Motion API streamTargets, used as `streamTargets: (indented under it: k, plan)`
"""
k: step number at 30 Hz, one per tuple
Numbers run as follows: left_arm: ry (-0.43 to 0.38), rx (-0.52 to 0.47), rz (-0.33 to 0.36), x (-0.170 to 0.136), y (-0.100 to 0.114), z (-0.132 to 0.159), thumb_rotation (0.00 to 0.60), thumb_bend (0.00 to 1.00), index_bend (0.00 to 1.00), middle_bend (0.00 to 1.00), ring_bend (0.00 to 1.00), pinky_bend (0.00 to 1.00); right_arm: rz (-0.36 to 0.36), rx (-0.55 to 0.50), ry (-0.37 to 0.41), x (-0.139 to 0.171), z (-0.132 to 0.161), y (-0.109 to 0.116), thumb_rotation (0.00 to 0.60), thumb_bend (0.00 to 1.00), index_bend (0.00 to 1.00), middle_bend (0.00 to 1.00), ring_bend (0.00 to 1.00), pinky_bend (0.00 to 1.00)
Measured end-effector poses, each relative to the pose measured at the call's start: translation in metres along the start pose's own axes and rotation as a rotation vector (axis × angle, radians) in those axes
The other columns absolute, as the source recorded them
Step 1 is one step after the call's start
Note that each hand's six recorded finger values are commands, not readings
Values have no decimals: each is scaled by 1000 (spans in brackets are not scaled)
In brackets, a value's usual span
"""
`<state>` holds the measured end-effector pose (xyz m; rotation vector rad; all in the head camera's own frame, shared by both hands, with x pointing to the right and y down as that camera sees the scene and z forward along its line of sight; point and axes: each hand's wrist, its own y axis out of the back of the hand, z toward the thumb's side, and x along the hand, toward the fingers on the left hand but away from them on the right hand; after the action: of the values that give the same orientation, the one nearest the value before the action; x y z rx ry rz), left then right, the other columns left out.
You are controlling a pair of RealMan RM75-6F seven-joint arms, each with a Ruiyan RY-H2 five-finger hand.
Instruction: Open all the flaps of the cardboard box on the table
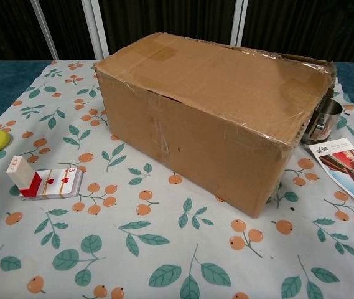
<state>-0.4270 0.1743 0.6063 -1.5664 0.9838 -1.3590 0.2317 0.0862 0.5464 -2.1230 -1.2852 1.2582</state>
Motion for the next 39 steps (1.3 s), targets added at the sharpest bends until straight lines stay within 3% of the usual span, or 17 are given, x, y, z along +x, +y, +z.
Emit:
streamTargets:
  k: [8,32,39]
  plan:
    - [1,-6,0,1,0,-1,600,160,0,0,0,0,68,-26,-13,-11,8,-37,600,922,146,168,209,374]
    - [14,-29,-7,2,-1,-2,600,160,0,0,0,0,56,19,-54,-22,-6,-45,600,924,147,169,217,374]
    - [20,-40,-15,2,-2,-2,600,160,0,0,0,0,61,-12,-46,-18,3,-46,600,924,217,336,415,512]
